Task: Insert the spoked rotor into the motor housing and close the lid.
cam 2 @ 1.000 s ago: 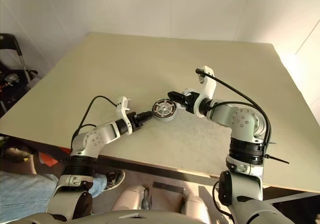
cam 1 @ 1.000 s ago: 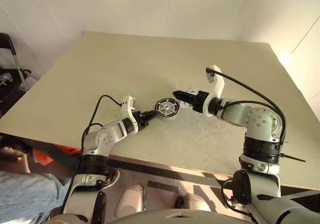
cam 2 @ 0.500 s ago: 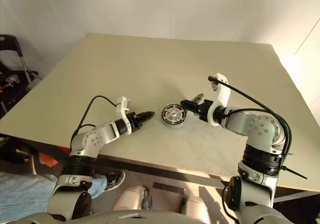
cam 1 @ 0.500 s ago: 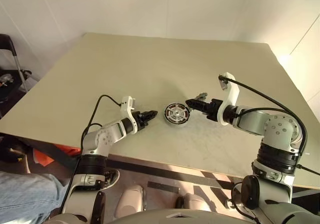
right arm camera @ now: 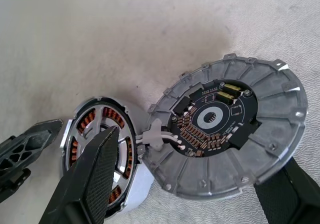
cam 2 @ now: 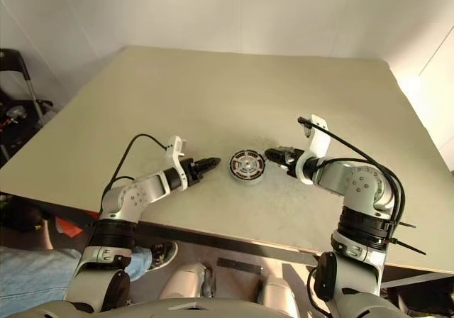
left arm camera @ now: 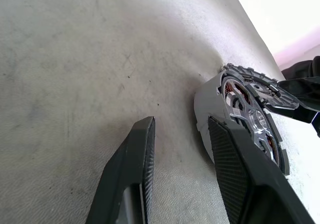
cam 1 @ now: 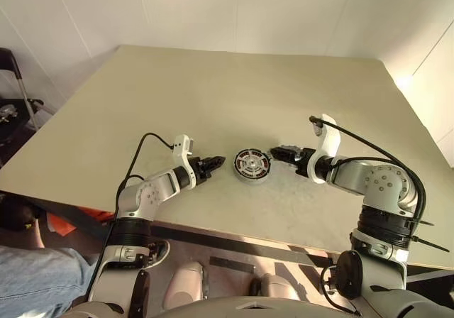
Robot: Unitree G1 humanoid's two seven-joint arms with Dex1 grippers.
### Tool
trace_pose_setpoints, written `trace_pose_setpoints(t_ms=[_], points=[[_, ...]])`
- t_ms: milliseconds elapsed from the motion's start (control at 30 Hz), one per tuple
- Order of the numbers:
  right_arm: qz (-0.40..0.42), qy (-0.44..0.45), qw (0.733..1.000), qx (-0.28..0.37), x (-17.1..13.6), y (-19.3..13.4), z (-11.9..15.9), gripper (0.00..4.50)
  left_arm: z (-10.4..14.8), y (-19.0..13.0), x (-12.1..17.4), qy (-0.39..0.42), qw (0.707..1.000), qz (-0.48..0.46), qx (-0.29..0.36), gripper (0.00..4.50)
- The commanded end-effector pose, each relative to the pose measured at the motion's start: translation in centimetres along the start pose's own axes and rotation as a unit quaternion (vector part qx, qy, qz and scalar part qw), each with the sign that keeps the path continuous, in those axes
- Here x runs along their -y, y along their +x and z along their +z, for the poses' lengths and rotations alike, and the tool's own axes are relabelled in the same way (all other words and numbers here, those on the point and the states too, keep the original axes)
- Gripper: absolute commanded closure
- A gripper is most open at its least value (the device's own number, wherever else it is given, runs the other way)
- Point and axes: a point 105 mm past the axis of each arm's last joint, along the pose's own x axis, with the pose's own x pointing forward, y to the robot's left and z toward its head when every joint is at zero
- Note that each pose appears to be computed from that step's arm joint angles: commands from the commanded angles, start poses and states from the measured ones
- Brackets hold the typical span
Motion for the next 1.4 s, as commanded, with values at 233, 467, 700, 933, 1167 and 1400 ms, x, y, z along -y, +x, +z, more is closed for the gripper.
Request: trace_pose_setpoints(t_ms=[233,467,700,933,1167,1400], points=[[0.023,-0.005,0.998,0.051,-1.1,-0.1,2.2,2.01,0.6,0.2,0.7,0.021,1.0,-0.01,0.006,2.73],[0.017,-0.002,0.998,0.058,-0.9,0.2,2.7,2.01,0.6,0.2,0.6,0.023,1.0,-0.01,0.002,2.73],[0.079,-0.036,0.994,0.064,-2.9,-0.8,2.5,2.01,0.7,0.1,0.4,0.027,1.0,-0.006,0.002,2.73],[0.098,-0.109,0.986,0.077,-4.0,-1.3,2.1,2.01,0.7,0.2,0.5,0.029,1.0,-0.008,0.0,2.73],[0.081,-0.125,0.986,0.075,-3.5,-1.0,1.8,2.01,0.7,0.2,0.4,0.032,0.999,-0.008,-0.002,2.73],[0.022,-0.113,0.99,0.077,-1.7,0.1,2.3,2.01,0.7,0.2,0.5,0.034,0.999,-0.008,-0.003,2.73]])
